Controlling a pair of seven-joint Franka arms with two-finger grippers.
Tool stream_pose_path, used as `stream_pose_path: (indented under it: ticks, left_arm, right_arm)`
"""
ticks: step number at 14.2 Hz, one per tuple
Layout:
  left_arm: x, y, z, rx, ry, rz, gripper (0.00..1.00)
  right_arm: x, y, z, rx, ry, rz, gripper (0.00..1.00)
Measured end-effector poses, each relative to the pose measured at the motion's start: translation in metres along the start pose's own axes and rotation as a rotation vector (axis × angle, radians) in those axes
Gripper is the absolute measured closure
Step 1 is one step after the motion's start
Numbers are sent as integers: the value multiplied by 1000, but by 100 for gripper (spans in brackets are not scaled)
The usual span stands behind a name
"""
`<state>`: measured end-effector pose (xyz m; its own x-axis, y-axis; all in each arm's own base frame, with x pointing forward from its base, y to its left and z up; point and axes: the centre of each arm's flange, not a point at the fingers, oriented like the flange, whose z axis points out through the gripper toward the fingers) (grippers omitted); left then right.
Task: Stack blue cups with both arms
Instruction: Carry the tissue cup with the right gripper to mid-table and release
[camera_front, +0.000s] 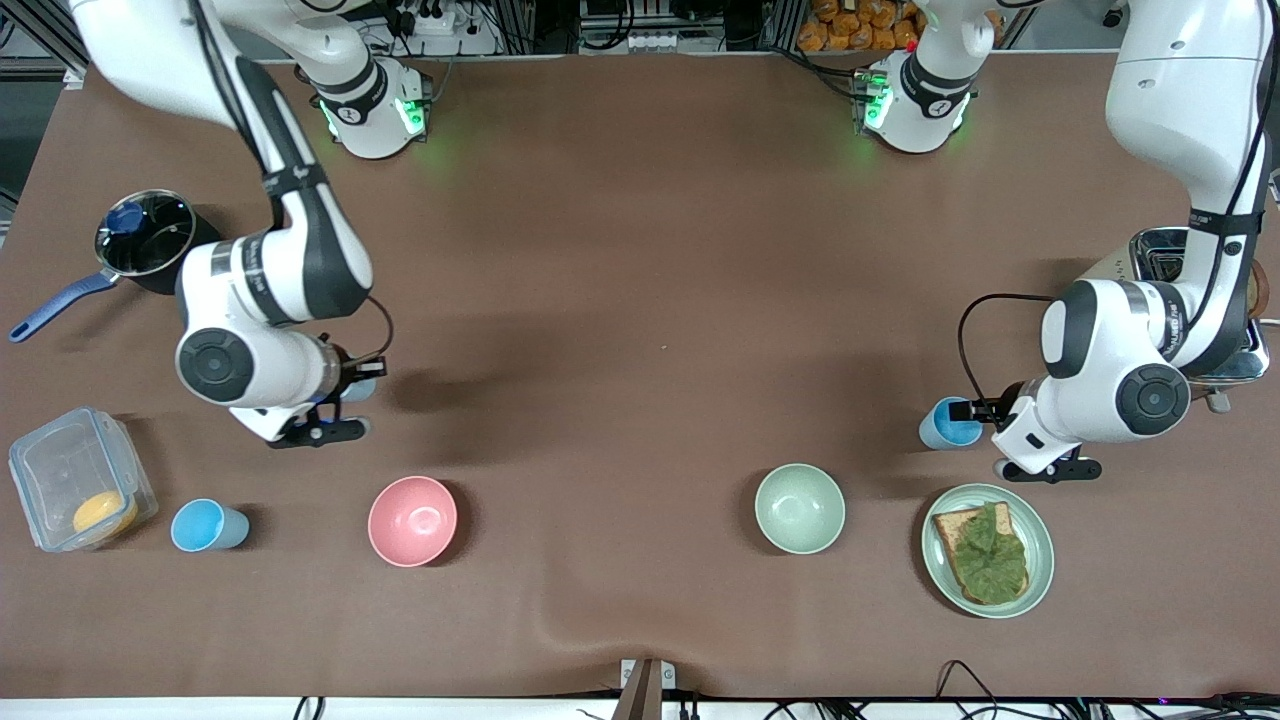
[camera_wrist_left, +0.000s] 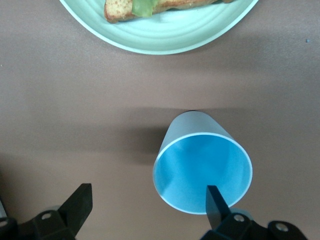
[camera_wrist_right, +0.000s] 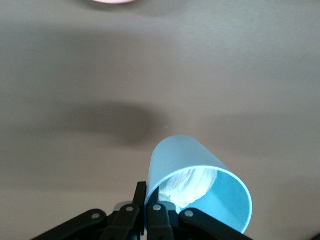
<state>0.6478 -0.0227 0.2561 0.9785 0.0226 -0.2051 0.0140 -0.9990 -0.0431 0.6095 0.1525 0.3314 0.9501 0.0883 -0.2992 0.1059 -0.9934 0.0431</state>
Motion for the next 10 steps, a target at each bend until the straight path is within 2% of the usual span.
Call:
stream_pose_path:
  ticks: [2,5,10]
  left_arm:
    - [4,0,3,-4,18,-1,0]
    - [11,1,13,-8,20,0,0]
    - [15,4,21,-10,17,3,0]
  right_arm:
    - [-9,-54,-9,27,2,55,97]
    - [-26,-139,-3,115,-13,162,97]
    - [-34,-246,34,250,43,324,97]
